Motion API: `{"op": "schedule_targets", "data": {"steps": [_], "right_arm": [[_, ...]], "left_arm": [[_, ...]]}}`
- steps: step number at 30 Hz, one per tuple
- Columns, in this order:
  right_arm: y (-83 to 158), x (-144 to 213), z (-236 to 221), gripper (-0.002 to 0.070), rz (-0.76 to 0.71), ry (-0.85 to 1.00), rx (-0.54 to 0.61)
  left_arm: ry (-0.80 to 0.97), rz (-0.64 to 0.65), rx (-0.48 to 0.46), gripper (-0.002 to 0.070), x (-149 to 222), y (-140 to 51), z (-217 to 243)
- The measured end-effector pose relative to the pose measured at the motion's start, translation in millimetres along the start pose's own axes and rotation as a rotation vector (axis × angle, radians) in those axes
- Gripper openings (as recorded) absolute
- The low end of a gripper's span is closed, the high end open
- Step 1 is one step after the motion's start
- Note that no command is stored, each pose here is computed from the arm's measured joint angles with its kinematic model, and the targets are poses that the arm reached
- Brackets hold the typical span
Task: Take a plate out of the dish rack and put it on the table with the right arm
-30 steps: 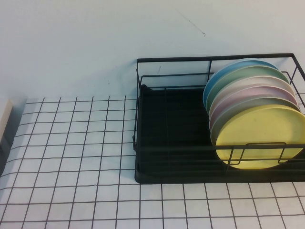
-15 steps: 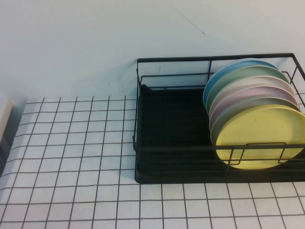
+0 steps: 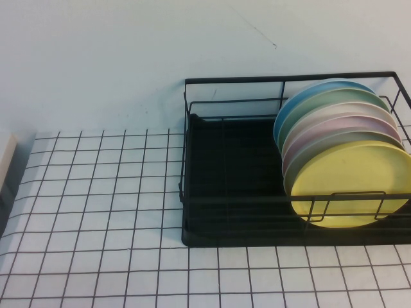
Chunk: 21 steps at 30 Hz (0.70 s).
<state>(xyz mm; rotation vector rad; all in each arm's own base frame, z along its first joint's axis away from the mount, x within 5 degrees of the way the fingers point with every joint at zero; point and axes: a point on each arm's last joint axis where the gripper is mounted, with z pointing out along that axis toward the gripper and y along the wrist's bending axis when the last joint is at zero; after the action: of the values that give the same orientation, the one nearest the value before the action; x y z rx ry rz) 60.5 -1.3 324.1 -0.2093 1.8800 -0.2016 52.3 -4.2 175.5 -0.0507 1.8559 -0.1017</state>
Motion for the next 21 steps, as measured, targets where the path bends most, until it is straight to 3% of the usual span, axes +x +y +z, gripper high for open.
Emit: {"op": "schedule_targets", "data": {"steps": [7,10,14,17,21], "right_arm": [[11.8,-3.2,58.6,-0.0003,-0.231,0.347,-0.321],[16.4,-10.5,84.7,-0.0003,-0.375,0.349,-0.461],[25.9,-28.0,116.7,0.0001,-0.489,0.203,-0.625],[31.2,-41.5,137.5,0.0074,-0.523,0.099,-0.718],[30.7,-54.3,163.9,0.0275,-0.559,0.041,-0.753]], "left_arm": [[0.000,0.000,0.000,-0.0003,0.0,0.0,0.0],[0.000,0.000,0.000,-0.0003,0.0,0.0,0.0],[0.000,0.000,0.000,-0.0003,0.0,0.0,0.0],[0.000,0.000,0.000,-0.0003,0.0,0.0,0.0],[0.000,0.000,0.000,-0.0003,0.0,0.0,0.0]]}}
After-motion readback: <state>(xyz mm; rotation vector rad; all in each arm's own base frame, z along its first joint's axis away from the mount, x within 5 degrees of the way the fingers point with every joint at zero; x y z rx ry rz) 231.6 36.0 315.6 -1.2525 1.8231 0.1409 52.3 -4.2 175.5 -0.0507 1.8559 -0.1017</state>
